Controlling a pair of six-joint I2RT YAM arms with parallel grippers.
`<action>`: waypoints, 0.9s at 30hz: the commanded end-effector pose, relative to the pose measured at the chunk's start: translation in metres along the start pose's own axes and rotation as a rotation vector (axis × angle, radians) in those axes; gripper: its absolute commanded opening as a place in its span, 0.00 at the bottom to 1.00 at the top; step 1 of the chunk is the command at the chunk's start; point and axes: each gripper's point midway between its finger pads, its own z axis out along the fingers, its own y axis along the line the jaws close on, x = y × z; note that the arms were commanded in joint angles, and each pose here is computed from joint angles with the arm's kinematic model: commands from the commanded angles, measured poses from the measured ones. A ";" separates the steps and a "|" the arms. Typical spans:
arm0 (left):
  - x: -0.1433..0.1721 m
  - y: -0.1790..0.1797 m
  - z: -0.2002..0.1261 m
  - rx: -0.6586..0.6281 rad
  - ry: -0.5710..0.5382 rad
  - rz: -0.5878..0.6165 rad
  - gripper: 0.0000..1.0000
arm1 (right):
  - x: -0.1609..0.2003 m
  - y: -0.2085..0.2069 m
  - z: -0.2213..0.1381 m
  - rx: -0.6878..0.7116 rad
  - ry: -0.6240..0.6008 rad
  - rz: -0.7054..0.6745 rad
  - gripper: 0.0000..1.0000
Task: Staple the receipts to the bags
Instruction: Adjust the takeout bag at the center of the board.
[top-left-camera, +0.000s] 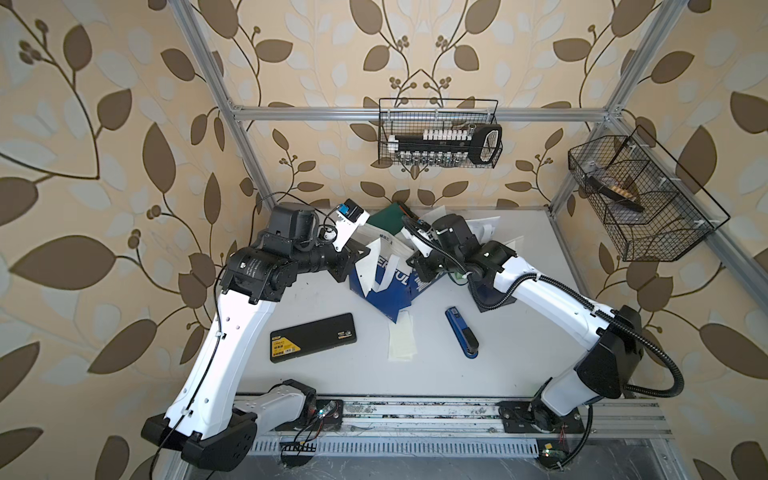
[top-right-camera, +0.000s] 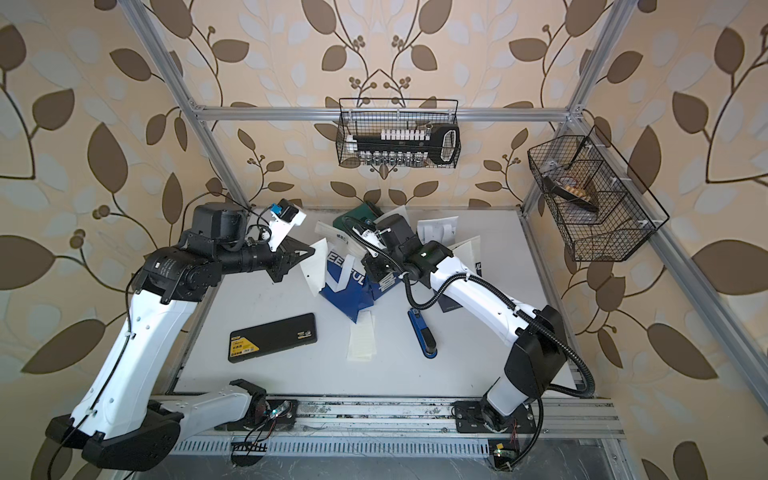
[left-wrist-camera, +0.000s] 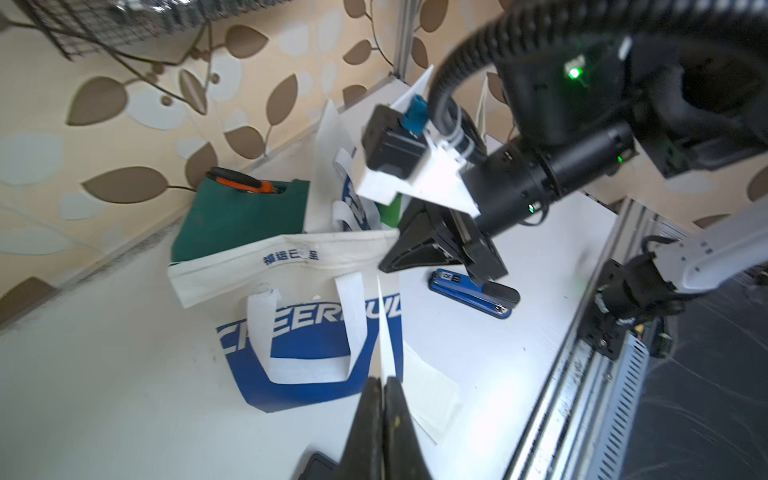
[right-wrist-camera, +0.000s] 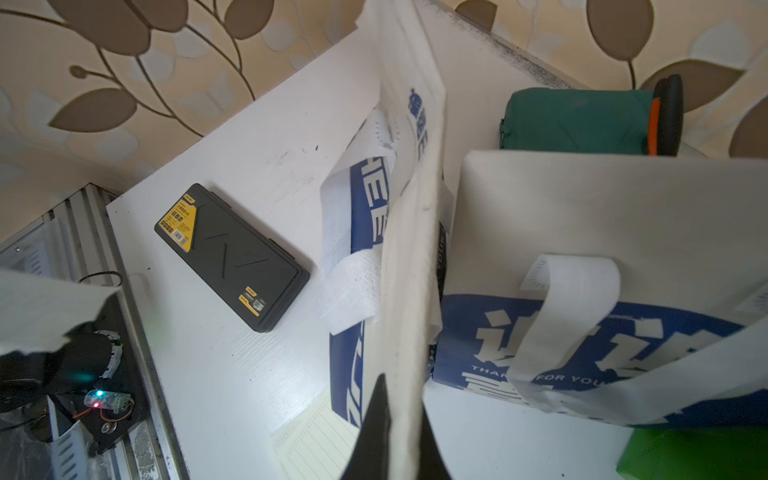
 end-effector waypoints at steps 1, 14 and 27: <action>0.005 -0.021 0.003 0.154 0.020 0.035 0.00 | -0.033 0.009 -0.044 -0.116 -0.136 -0.092 0.27; -0.005 -0.058 -0.004 0.385 -0.064 0.105 0.00 | -0.048 0.110 -0.133 -0.682 -0.349 -0.282 0.60; -0.022 -0.059 -0.011 0.364 -0.143 0.155 0.00 | -0.039 0.137 -0.114 -0.785 -0.261 -0.223 0.02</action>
